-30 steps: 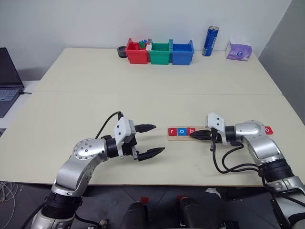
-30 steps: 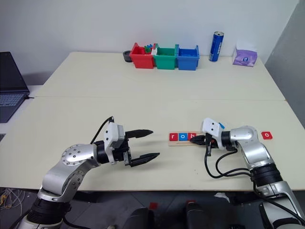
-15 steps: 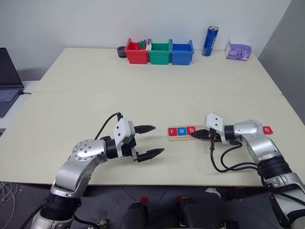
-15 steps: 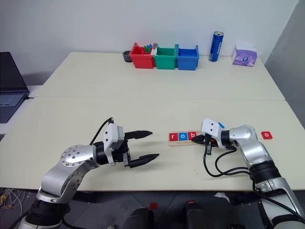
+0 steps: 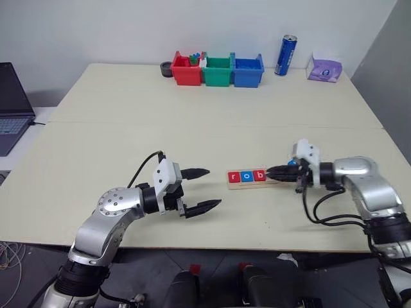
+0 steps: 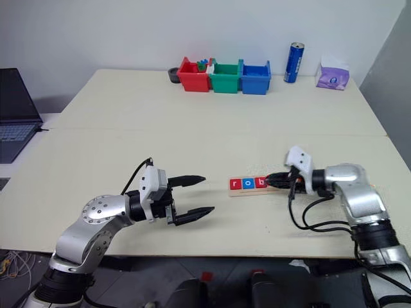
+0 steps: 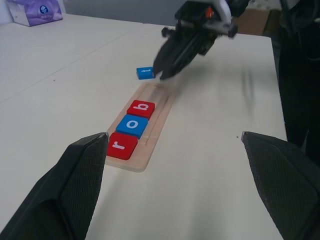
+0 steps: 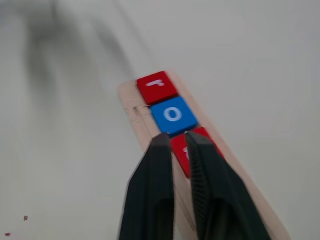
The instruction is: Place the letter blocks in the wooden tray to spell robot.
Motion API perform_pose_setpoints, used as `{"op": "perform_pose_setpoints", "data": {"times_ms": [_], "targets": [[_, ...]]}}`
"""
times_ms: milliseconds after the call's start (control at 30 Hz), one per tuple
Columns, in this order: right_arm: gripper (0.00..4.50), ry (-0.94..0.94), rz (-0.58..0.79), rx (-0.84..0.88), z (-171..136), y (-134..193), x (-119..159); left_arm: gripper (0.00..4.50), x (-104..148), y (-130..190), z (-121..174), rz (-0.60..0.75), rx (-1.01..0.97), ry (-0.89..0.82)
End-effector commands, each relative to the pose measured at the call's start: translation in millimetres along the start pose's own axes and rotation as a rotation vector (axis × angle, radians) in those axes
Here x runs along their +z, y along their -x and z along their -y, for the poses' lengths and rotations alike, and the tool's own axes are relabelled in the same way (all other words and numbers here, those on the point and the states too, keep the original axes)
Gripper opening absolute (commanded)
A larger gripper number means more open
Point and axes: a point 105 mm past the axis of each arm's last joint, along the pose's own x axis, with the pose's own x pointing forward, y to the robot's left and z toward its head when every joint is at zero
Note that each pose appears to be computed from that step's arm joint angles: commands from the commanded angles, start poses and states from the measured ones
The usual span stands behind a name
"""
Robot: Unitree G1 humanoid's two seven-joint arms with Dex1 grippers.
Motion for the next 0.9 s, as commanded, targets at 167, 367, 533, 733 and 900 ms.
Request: {"op": "perform_pose_setpoints", "data": {"times_ms": [167,367,533,733,900], "targets": [[3.51,-0.114,0.036,-0.468,29.2,47.5,-14.4,4.50,9.7,-4.2,4.5,0.037,-0.022,-0.037],[4.49,-0.159,-0.064,-1.068,52.1,92.1,-57.2,4.50,10.4,-9.4,3.8,0.043,-0.048,-0.037],[4.49,-0.178,-0.054,-1.221,51.7,99.4,-62.8,4.50,11.8,-12.1,2.2,0.046,-0.062,-0.039],[4.49,-0.196,-0.049,-1.371,59.2,126.8,-69.6,4.50,12.8,-14.2,0.4,0.047,-0.078,-0.043],[4.49,-0.252,-0.085,-1.404,57.1,139.7,-86.0,4.50,12.8,-16.5,0.6,0.049,-0.086,-0.043]]}}
